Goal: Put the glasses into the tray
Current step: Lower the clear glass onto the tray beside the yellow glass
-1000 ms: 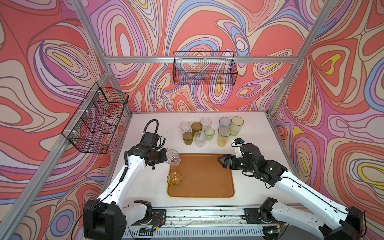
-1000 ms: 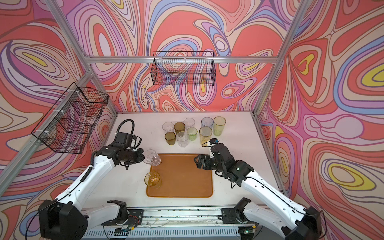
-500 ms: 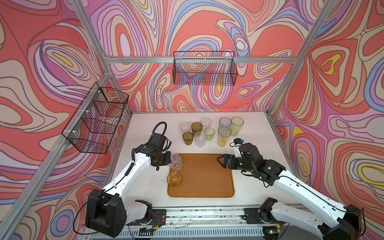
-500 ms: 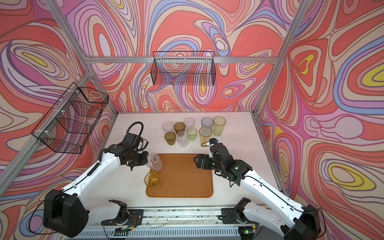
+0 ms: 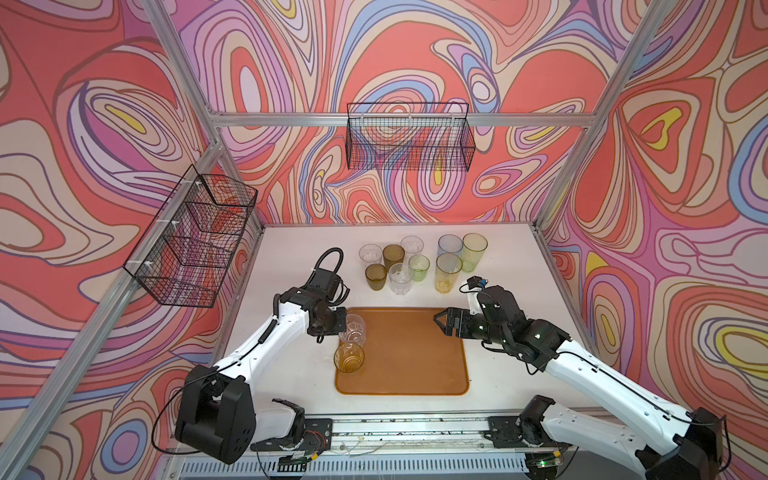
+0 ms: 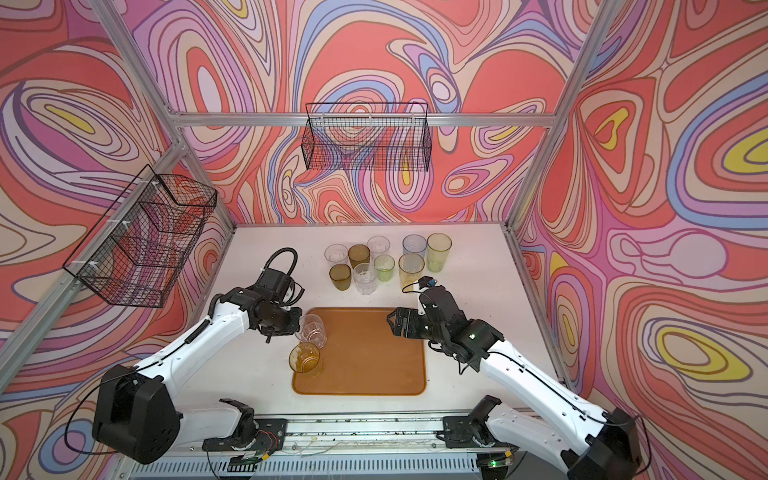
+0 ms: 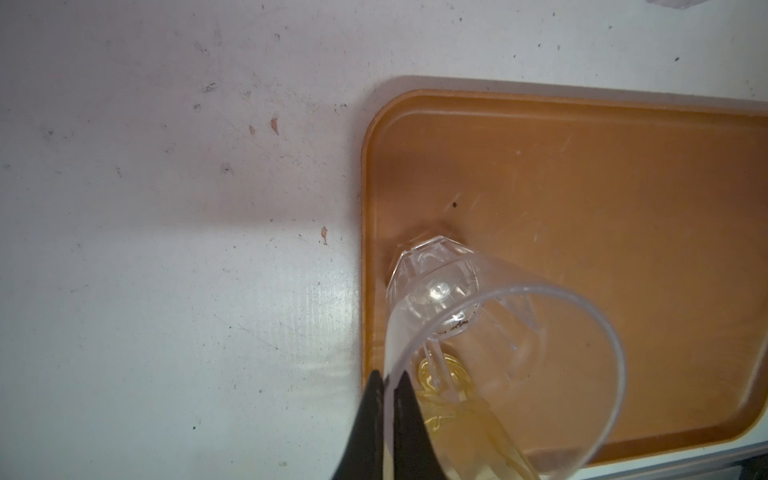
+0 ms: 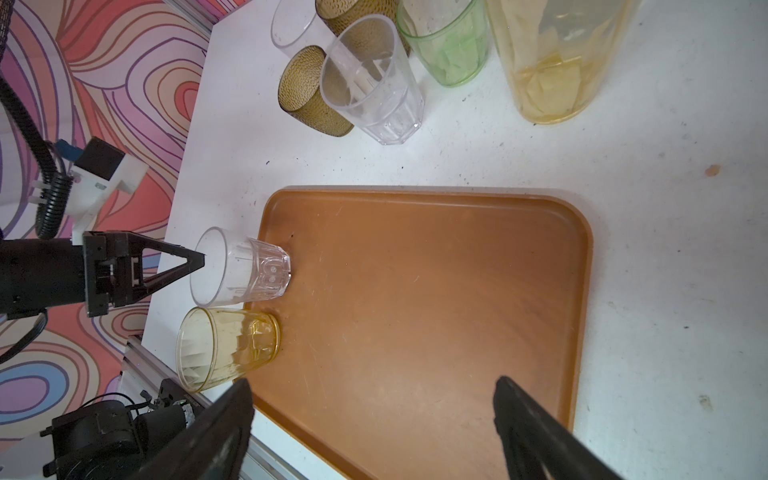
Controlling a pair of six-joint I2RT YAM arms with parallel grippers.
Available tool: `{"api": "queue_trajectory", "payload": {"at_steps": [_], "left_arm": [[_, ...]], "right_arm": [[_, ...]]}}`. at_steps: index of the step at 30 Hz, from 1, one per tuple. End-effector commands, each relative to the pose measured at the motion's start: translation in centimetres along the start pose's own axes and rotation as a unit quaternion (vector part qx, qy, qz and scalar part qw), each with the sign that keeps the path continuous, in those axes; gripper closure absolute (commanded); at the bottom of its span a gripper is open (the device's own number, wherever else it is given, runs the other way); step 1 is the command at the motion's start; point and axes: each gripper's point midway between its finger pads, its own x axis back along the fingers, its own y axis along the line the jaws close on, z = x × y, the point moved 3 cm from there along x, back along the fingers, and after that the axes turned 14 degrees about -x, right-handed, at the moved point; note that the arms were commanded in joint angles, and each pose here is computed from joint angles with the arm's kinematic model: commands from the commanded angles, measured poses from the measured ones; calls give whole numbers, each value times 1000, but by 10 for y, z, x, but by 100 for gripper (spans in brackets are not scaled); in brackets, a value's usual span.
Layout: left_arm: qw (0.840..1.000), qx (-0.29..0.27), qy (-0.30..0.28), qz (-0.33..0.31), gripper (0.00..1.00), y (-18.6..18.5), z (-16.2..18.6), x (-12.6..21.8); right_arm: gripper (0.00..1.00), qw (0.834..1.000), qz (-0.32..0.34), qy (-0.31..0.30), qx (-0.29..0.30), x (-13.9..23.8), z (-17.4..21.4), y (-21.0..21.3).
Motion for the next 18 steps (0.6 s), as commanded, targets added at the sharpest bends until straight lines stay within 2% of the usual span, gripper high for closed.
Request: {"api": "queue_trajectory", "payload": {"at_steps": [1, 8, 13, 18], "left_arm": [[1000, -12, 7, 1, 97, -2, -1, 2], [1000, -13, 5, 3, 64, -3, -1, 3], [1000, -19, -23, 2, 45, -3, -7, 13], [998, -28, -52, -15, 18, 0, -15, 29]], "right_arm": [[7, 1000, 7, 0, -5, -4, 2, -6], [8, 1000, 8, 0, -8, -5, 2, -7], [8, 1000, 9, 2, -8, -5, 2, -7], [8, 1000, 11, 1, -5, -4, 1, -6]]}}
